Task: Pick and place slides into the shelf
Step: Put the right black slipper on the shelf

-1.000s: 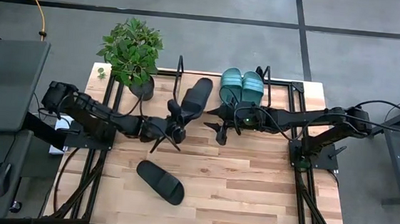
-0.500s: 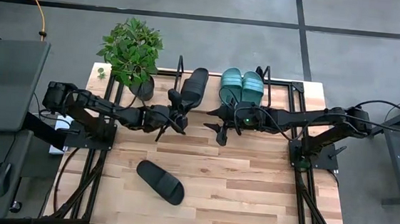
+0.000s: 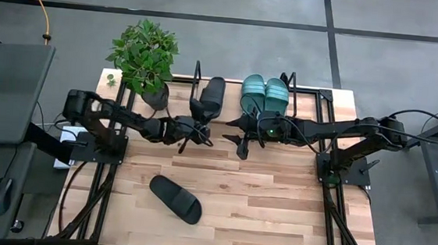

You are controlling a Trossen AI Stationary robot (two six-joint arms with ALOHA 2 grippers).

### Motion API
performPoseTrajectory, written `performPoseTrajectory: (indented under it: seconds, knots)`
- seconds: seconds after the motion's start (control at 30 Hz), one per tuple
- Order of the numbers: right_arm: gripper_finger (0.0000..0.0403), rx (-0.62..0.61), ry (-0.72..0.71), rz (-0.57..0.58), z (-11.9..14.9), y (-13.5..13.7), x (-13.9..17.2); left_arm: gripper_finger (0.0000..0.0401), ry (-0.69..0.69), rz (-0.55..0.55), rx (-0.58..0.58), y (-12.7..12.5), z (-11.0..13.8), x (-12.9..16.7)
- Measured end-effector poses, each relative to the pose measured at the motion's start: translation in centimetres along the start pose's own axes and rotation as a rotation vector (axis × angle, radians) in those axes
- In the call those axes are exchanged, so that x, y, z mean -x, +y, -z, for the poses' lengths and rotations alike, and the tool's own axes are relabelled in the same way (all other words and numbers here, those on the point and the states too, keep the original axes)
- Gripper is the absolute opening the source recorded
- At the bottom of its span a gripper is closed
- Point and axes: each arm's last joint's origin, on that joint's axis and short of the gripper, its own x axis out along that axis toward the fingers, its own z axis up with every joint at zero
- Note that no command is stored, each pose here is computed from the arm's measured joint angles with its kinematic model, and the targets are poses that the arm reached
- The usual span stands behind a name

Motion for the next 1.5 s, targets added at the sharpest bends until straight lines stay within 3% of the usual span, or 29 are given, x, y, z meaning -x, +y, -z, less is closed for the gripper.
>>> performPoseTrajectory:
  seconds: [0.23, 0.47, 1.5]
  knots:
    - [0.0206, -0.018, 0.003, -0.020, 0.0, 0.1, 0.0, 0.0060, 0.089, -0.039, -0.073, -1.4, 0.2, -1.0]
    - [0.0206, -0.017, 0.003, -0.020, 0.0, 0.1, 0.0, 0.0060, 0.104, -0.044, -0.062, -1.5, 0.3, -1.0]
    - [0.0206, -0.027, 0.003, -0.023, 0.0, 0.1, 0.0, 0.0060, 0.106, 0.166, 0.025, -3.4, 1.2, -0.8]
